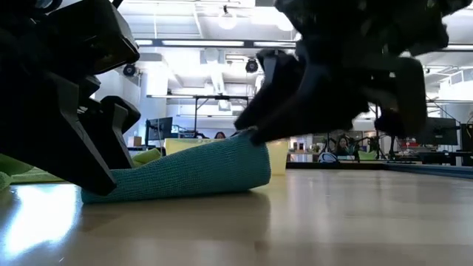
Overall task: Roll microfiber towels into tight, uniform cylinder then place into a basket
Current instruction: Roll the blue microfiber towel
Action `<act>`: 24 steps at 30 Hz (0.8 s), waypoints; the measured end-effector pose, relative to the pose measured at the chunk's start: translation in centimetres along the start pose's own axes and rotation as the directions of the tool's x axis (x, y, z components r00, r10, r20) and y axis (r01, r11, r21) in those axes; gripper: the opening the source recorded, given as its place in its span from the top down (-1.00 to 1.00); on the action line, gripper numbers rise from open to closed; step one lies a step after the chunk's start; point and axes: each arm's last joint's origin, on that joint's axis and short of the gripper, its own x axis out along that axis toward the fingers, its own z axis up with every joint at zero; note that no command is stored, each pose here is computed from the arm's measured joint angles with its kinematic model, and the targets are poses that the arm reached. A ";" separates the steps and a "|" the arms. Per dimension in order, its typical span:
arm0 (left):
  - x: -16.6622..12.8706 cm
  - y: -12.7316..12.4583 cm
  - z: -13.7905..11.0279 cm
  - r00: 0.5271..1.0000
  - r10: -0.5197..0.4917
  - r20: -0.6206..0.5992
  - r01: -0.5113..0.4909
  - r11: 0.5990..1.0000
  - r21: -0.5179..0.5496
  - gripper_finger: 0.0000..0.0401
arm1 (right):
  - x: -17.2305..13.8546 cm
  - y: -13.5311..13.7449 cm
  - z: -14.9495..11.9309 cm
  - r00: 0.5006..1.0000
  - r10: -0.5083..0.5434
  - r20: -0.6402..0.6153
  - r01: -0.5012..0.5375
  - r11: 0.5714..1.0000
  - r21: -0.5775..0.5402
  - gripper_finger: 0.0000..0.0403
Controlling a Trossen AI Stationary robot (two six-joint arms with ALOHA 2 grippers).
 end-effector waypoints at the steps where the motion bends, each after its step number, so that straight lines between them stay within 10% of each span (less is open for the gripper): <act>1: 0.0 0.0 0.0 1.000 0.000 0.000 0.000 1.000 -0.003 0.21 | 0.3 0.0 -0.2 1.000 0.006 -0.004 -0.006 1.000 0.016 0.23; 24: -2.0 0.3 1.0 1.000 0.005 0.003 -0.005 1.000 -0.002 0.21 | 2.5 -1.3 -3.6 0.987 0.108 -0.118 -0.053 0.918 0.392 0.42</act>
